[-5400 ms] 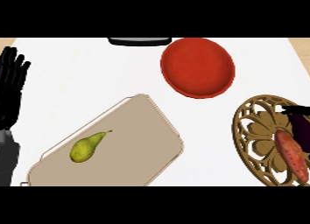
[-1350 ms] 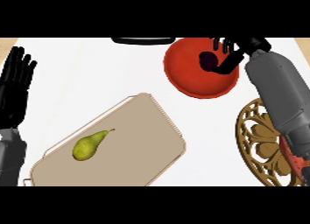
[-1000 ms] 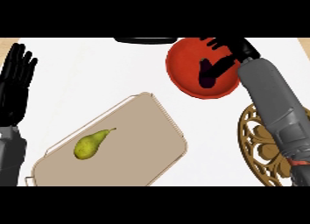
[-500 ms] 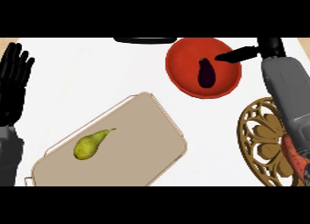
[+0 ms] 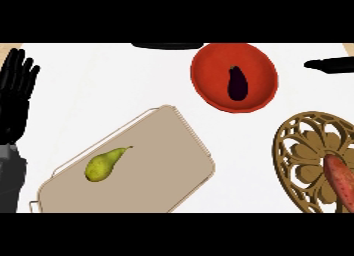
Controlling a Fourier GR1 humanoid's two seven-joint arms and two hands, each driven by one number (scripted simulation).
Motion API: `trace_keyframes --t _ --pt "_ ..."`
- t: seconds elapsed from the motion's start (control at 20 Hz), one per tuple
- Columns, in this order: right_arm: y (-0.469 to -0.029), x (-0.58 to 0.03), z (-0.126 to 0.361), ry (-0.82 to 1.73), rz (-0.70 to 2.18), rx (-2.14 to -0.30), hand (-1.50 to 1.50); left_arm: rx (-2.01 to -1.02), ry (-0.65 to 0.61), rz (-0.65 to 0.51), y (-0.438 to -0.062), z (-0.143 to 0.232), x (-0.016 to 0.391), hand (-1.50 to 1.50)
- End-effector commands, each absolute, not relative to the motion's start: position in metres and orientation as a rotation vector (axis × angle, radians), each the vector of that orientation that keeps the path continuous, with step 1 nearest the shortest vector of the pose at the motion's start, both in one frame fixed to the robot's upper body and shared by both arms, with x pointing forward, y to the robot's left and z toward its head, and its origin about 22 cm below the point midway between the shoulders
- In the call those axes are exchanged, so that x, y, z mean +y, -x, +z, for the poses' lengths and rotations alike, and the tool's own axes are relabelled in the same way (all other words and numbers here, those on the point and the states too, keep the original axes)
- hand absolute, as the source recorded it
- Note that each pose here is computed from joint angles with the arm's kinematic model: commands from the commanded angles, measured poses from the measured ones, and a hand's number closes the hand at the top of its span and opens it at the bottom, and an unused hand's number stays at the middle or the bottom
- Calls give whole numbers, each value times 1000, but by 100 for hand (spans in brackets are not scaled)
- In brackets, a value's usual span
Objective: Pick the eggplant from the placemat and place it in the bowl
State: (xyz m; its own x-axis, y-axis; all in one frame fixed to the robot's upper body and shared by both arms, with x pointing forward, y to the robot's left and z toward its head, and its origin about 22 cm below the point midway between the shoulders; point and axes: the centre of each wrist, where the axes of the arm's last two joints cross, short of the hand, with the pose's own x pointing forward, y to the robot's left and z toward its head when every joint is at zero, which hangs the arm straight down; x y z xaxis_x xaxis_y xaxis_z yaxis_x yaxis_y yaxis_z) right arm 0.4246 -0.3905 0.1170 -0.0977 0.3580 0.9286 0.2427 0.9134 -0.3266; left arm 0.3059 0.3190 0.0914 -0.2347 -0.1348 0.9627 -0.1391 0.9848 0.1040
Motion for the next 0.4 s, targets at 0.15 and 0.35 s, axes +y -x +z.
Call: trace_keyframes --t 0.15,0.35 --pt "-383 -465 120 454 24 -1698 -150 -1817 -177 6 -303 95 311 0" --pt "-360 -496 122 416 15 -1720 -150 -1818 -176 -7 -306 93 304 0"
